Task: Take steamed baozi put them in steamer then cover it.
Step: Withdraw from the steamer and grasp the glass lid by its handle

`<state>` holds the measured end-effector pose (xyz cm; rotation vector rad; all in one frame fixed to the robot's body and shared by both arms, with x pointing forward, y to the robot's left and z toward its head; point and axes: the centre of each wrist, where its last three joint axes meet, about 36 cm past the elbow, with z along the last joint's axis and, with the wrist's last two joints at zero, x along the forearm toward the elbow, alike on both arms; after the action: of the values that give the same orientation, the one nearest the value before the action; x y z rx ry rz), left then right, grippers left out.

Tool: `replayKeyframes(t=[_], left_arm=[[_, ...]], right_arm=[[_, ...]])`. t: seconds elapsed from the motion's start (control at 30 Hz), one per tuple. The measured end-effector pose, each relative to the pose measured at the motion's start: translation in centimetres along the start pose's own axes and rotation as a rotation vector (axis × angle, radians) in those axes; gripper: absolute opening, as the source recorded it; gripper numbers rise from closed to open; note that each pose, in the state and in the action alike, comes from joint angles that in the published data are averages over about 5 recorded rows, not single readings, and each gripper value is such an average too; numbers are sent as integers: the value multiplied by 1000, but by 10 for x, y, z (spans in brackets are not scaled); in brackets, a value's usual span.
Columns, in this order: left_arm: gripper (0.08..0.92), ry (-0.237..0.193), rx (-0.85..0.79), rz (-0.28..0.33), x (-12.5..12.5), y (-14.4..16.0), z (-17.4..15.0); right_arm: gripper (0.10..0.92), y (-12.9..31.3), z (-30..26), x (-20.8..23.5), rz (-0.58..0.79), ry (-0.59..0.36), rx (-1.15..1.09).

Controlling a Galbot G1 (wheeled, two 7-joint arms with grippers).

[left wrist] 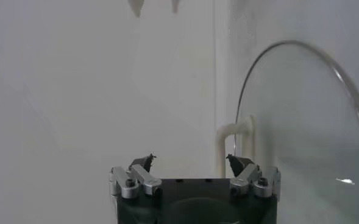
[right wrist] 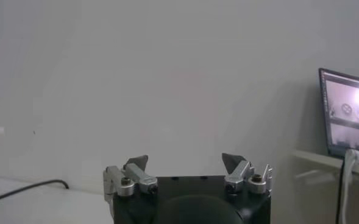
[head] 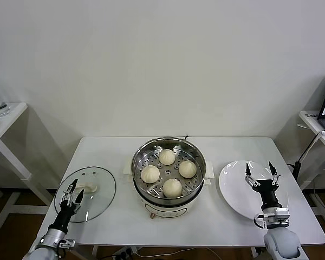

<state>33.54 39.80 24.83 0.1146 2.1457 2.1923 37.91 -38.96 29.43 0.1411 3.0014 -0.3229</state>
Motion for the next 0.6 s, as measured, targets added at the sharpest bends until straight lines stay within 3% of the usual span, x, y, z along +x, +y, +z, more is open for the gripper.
replayKeyframes(t=[0.6], left_arm=[[822,22,-31,0,-33,-8,-3]], right_arm=[[823,-1,10,11,7,20,17]])
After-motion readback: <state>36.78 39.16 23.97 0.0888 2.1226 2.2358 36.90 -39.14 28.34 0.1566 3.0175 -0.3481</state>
